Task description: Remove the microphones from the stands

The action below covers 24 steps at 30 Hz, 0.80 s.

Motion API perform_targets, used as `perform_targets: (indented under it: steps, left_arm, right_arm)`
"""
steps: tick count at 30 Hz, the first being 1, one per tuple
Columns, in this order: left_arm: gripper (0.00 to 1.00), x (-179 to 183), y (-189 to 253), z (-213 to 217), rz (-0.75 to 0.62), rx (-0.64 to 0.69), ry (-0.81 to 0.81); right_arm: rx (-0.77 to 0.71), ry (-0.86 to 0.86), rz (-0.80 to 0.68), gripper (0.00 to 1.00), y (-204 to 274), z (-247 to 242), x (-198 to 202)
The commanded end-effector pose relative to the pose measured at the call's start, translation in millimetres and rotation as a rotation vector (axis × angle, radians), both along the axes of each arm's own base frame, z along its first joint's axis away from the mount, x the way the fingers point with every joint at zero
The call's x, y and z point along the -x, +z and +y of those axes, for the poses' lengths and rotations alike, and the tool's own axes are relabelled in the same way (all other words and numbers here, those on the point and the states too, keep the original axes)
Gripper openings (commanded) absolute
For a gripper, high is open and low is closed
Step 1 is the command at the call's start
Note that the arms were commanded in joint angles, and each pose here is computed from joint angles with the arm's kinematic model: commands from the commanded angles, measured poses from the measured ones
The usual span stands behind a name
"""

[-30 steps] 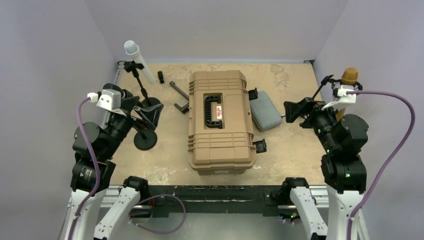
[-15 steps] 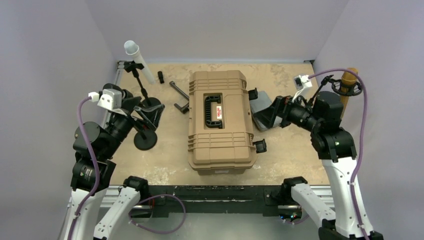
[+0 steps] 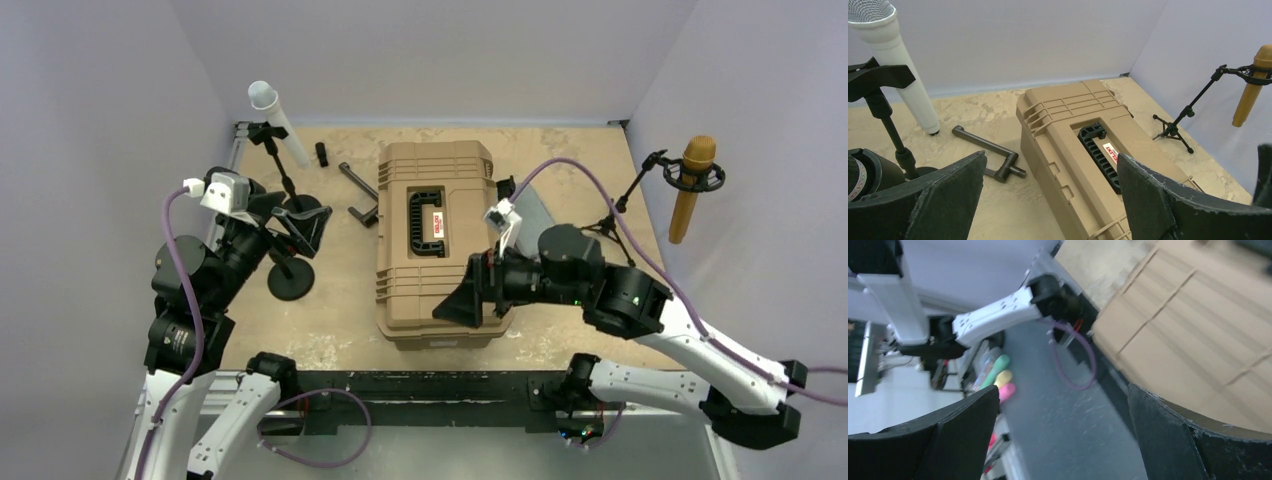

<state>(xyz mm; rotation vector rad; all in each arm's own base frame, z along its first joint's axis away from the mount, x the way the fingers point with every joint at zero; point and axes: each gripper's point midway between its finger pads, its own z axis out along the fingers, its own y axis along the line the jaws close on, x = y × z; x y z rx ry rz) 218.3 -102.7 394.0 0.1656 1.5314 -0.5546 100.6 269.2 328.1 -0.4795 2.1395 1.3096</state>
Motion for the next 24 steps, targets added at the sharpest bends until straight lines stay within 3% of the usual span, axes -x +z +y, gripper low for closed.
perform_targets:
  steps: [1, 11, 18, 24]
  left_arm:
    - [1.00, -2, 10, -2, -0.032, 0.014, -0.003]
    - [1.00, -1, 12, 9, -0.042, 0.012, 0.052]
    - [1.00, 1, 13, 9, -0.046, 0.016, 0.054]
    - [1.00, 0, 12, 8, -0.039, 0.019, 0.050]
  right_arm:
    - [-0.053, -0.082, 0.142, 0.99, -3, 30, 29]
    - [0.072, -0.379, 0.268, 0.99, -72, 65, 56]
    - [0.195, -0.703, 0.269, 0.99, -134, 43, 31]
    - [0.211, -0.788, 0.172, 0.99, -149, 23, 13]
